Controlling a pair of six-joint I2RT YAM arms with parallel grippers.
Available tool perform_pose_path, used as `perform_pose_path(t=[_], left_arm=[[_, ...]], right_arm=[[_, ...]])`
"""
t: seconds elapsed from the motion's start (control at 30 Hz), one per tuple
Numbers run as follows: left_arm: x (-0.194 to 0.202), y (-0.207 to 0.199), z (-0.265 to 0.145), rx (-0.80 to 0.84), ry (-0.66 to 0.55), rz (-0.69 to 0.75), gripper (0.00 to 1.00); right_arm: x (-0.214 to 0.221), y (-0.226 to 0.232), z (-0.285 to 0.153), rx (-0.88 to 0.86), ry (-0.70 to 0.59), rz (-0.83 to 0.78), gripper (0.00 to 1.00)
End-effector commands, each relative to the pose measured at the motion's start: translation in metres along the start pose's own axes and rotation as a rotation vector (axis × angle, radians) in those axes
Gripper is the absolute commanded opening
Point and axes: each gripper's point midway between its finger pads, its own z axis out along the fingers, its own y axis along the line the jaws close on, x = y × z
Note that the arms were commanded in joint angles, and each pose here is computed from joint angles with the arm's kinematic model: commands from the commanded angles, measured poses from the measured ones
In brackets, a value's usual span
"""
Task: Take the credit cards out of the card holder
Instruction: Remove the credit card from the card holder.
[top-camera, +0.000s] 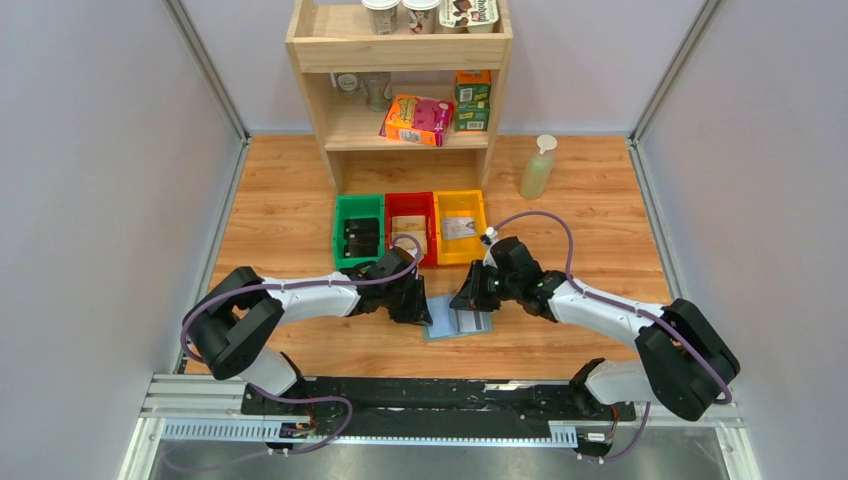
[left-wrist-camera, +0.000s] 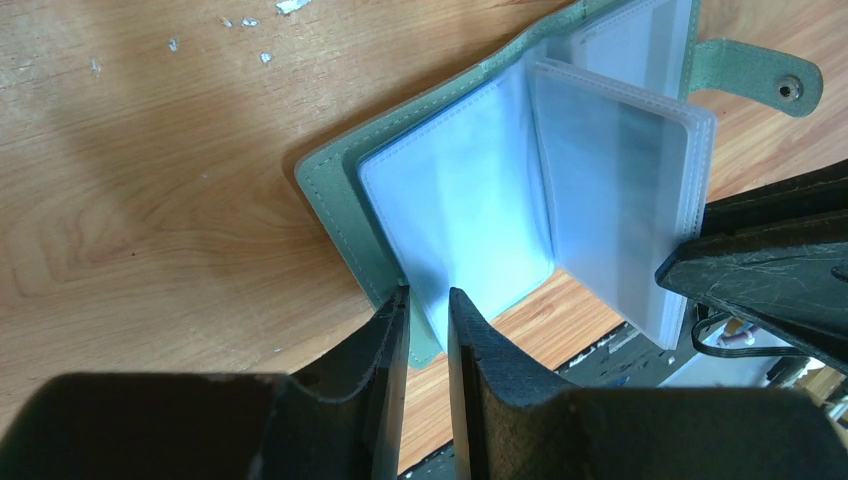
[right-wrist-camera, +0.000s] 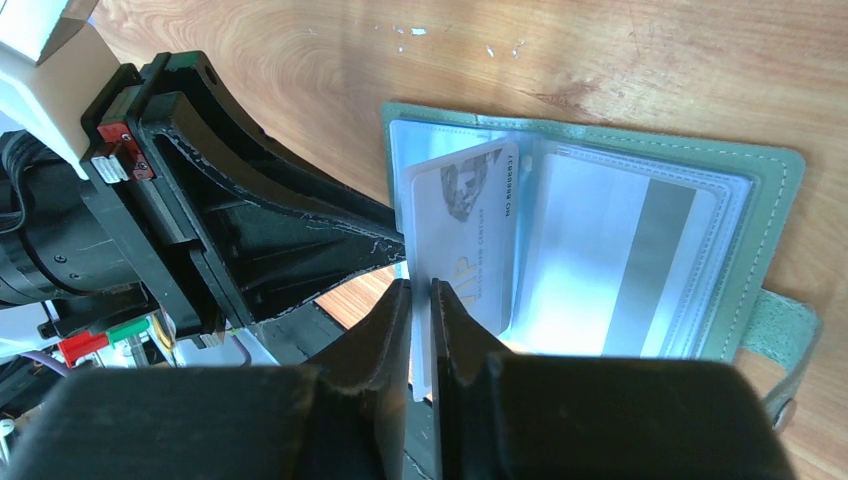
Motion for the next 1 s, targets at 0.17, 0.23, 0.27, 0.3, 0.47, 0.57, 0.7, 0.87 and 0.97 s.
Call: perform_pose_path(t=[0.17, 0.23, 0.27, 0.3, 0.47, 0.57, 0.7, 0.87, 0.97], left_arm=[[-0.007, -0.013, -0.005, 0.036, -0.025, 0.028, 0.29], [-0.008, -0.013, -0.005, 0.037, -0.027, 0.029, 0.29], [-0.007, -0.013, -0.006, 0.038, -0.025, 0.030, 0.29], [-0.008, -0.013, -0.006, 0.037, -0.029, 0.029, 0.29], [-0.008, -0.013, -0.005, 0.036, -0.028, 0.029, 0.29], [-0.007, -0.013, -0.005, 0.035, -0.026, 0.032, 0.29], [-0.008, -0.013, -0.005, 0.035, -0.027, 0.032, 0.29], [-0.008, -0.014, -0.005, 0.036, -0.027, 0.033, 0.29], [-0.008, -0.013, -0.005, 0.035, -0.024, 0.033, 0.29]], right_arm=[[-0.006, 0.016, -0.001, -0.080, -0.015, -0.007, 0.00], [-0.007, 0.021, 0.000, -0.107, -0.018, -0.013, 0.00], [-0.008, 0.023, 0.000, -0.118, -0.016, -0.015, 0.00], [-0.008, 0.024, 0.000, -0.123, -0.017, -0.015, 0.00], [-0.008, 0.028, 0.003, -0.148, -0.004, -0.010, 0.02], [-0.008, 0.028, 0.004, -0.147, -0.003, -0.011, 0.05], [-0.005, 0.022, 0.009, -0.135, 0.006, -0.003, 0.05], [-0.002, 0.018, 0.014, -0.134, 0.021, 0.012, 0.03], [-0.001, 0.018, 0.015, -0.139, 0.023, 0.009, 0.01]])
